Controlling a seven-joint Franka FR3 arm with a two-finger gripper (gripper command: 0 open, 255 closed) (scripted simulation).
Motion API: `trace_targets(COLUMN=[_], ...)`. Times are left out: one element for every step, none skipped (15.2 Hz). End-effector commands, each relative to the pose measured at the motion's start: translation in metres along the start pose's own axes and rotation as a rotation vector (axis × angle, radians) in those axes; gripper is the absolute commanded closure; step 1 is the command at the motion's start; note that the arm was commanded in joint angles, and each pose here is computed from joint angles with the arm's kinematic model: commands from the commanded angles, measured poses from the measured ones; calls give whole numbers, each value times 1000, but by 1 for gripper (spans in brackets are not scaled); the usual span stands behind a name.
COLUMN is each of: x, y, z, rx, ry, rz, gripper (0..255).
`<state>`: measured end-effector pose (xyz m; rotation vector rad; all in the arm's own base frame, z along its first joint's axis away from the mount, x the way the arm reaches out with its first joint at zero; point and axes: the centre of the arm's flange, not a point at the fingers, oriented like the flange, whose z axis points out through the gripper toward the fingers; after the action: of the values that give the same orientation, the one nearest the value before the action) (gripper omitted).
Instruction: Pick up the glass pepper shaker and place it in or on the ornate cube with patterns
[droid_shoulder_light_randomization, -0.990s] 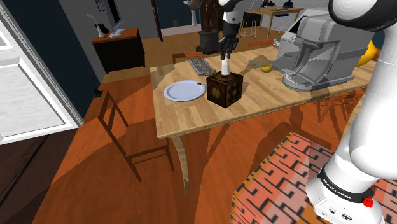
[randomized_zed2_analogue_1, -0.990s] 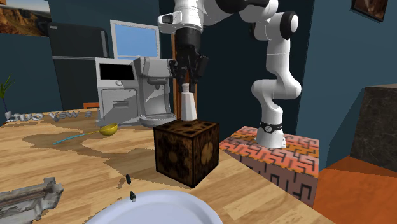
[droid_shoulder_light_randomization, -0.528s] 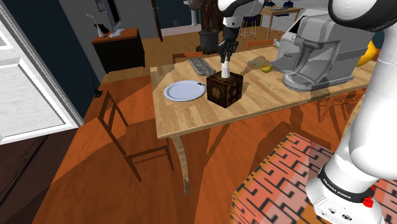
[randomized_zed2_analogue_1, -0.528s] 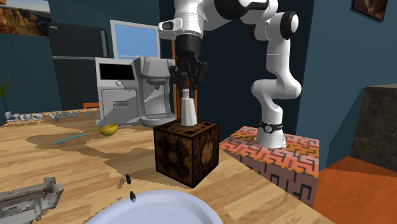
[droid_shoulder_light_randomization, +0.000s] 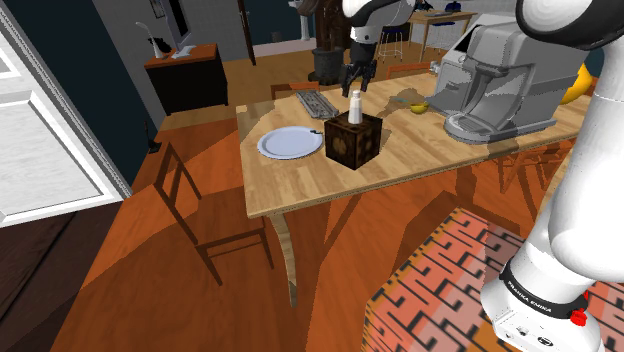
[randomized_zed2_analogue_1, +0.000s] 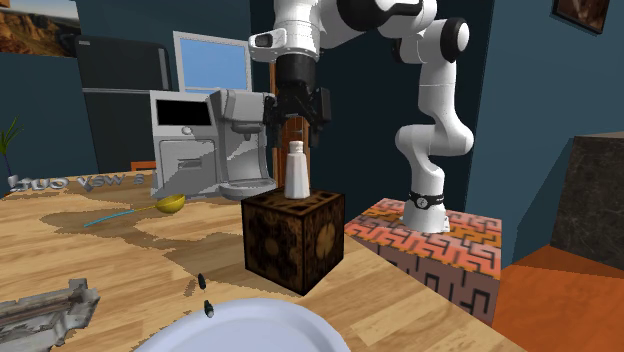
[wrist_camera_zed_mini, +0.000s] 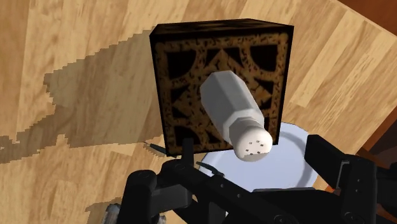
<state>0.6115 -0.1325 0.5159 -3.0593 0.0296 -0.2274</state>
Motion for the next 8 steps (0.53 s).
trace_targets(x=[0,0,0,0,0,0,0,0], y=[0,0,0,0,0,0,0,0], z=[-13,-26,-40,-50,-50,-50,-50,-50], rx=[0,0,0,0,0,0,0,0], ry=[0,0,0,0,0,0,0,0], rz=[0,0,0,0,0,0,0,0], gripper=[0,0,0,0,0,0,0,0])
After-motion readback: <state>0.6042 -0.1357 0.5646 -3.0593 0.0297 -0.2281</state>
